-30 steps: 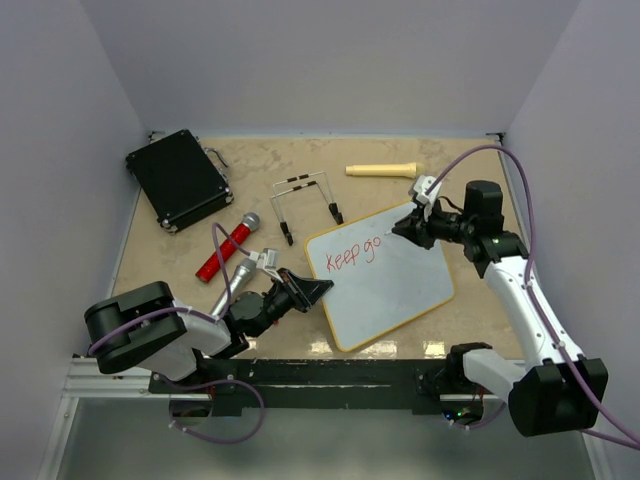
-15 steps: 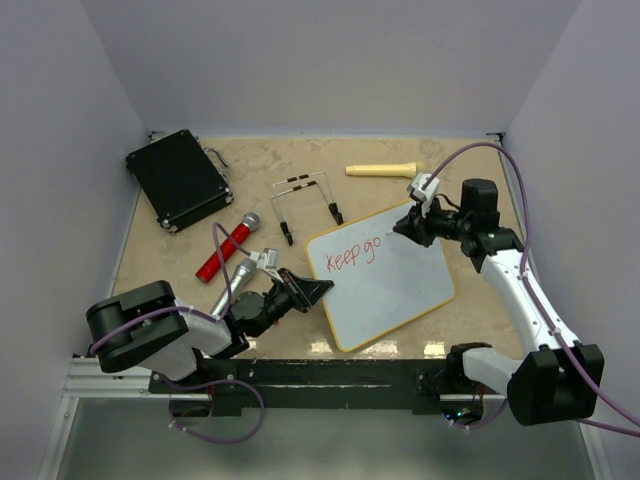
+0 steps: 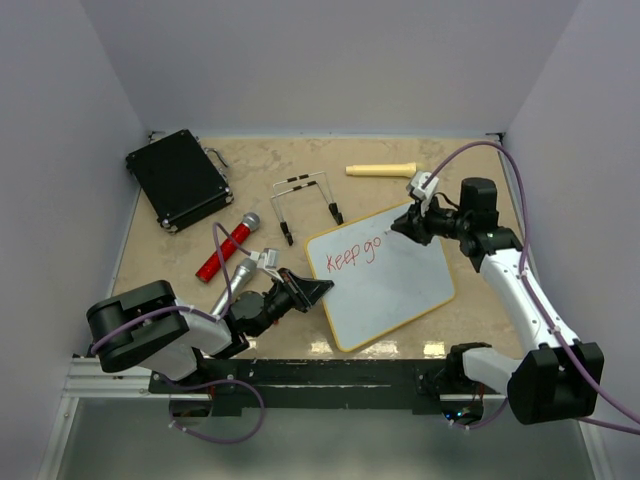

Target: Write a sentence on the whiteboard

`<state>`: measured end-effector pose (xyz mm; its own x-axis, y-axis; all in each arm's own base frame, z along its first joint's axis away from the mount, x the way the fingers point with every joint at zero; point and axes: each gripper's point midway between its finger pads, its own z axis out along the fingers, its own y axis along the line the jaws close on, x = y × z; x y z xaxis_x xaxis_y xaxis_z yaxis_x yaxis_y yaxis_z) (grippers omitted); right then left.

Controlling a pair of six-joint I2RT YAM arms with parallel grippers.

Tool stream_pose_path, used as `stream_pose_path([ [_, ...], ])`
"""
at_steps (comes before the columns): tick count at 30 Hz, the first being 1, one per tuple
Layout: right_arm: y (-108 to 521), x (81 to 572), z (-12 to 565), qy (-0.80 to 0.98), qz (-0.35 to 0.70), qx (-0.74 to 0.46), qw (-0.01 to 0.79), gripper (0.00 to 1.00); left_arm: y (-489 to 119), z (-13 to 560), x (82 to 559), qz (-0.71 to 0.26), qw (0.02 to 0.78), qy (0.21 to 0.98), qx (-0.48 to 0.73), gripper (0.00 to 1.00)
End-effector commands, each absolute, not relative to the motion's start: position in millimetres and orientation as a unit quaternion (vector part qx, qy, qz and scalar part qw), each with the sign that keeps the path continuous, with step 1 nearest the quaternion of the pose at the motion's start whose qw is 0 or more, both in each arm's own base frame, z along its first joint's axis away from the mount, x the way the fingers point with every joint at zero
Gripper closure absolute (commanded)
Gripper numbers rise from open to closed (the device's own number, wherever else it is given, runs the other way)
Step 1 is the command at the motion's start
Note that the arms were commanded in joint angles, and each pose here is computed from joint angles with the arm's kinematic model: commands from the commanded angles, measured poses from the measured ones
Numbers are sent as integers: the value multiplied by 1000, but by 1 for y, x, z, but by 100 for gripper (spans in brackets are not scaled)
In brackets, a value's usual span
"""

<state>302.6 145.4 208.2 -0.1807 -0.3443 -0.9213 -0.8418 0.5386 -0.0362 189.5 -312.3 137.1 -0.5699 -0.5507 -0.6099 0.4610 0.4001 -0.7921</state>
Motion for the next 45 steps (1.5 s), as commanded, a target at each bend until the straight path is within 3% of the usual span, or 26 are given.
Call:
stream_pose_path([
  [1,155,298,209,711,272,-426,489,100,-319,155,185,-561,487,669,14,100],
  [17,149,284,190,728,263,-447,449,100,-316,156,188,-556,492,670,9,100],
  [45,144,318,214,726,222,-417,500,100,-318,154,187,-559,489,670,13,100],
])
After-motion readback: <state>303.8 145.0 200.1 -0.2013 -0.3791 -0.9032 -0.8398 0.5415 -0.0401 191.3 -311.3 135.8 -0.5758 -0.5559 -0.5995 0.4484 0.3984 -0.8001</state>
